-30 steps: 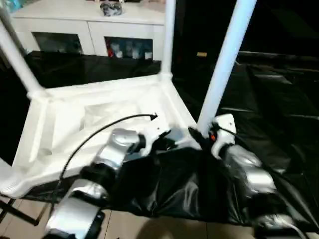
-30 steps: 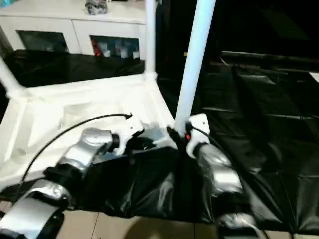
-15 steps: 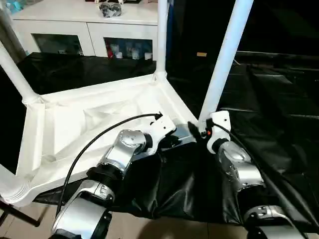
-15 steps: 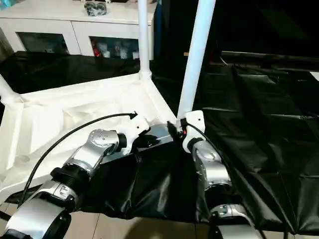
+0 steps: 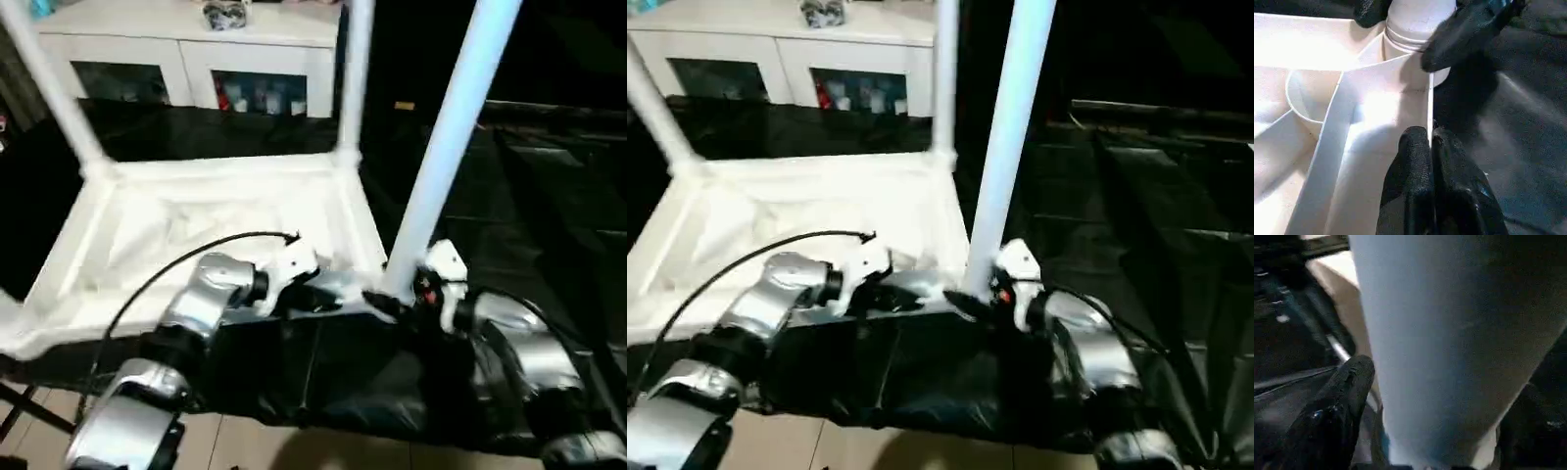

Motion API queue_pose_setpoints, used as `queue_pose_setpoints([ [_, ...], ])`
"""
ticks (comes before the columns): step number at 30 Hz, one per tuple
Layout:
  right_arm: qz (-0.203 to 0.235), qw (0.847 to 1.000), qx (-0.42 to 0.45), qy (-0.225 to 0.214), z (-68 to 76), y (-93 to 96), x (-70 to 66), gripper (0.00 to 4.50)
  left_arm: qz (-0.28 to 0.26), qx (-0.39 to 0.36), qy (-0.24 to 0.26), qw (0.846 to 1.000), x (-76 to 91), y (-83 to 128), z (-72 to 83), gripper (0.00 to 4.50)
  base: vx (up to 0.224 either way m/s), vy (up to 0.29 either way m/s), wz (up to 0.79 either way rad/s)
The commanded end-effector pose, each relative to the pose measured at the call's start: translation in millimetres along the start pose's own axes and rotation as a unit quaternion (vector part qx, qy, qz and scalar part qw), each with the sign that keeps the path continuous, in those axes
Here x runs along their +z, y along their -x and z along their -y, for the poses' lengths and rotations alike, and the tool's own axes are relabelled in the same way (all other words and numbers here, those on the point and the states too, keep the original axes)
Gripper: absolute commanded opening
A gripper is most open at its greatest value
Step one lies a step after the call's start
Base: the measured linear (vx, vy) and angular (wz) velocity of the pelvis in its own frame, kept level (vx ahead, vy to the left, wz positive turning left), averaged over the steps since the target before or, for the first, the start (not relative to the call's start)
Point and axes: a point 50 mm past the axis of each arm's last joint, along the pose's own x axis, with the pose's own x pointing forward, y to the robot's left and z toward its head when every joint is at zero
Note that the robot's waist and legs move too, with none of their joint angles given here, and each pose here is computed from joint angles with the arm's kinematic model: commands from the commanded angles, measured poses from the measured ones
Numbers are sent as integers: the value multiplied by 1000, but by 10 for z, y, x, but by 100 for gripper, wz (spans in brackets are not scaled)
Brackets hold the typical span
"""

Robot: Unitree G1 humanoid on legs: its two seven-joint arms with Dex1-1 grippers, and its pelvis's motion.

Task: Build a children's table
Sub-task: Rotate leg to tighten

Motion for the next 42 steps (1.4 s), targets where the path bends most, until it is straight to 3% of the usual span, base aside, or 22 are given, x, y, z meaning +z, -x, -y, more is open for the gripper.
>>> queue_pose_setpoints([
  [1, 5, 993, 121, 1, -296, -205, 44, 359, 47, -20, -24, 998, 197, -114, 32, 0, 0, 0, 0],
  [5, -17, 986, 167, -1, -378, -135, 9, 331, 43, -44, -27, 998, 182, -73, 48, 0, 0, 0, 0],
  [15, -21, 984, 178, -5, -400, -101, 24, 264, 44, -54, -27, 997, 180, -58, 53, 0, 0, 0, 0],
  [42, -23, 984, 178, -8, -410, -91, 34, 261, 45, -57, -27, 997, 181, -54, 53, 0, 0, 0, 0],
])
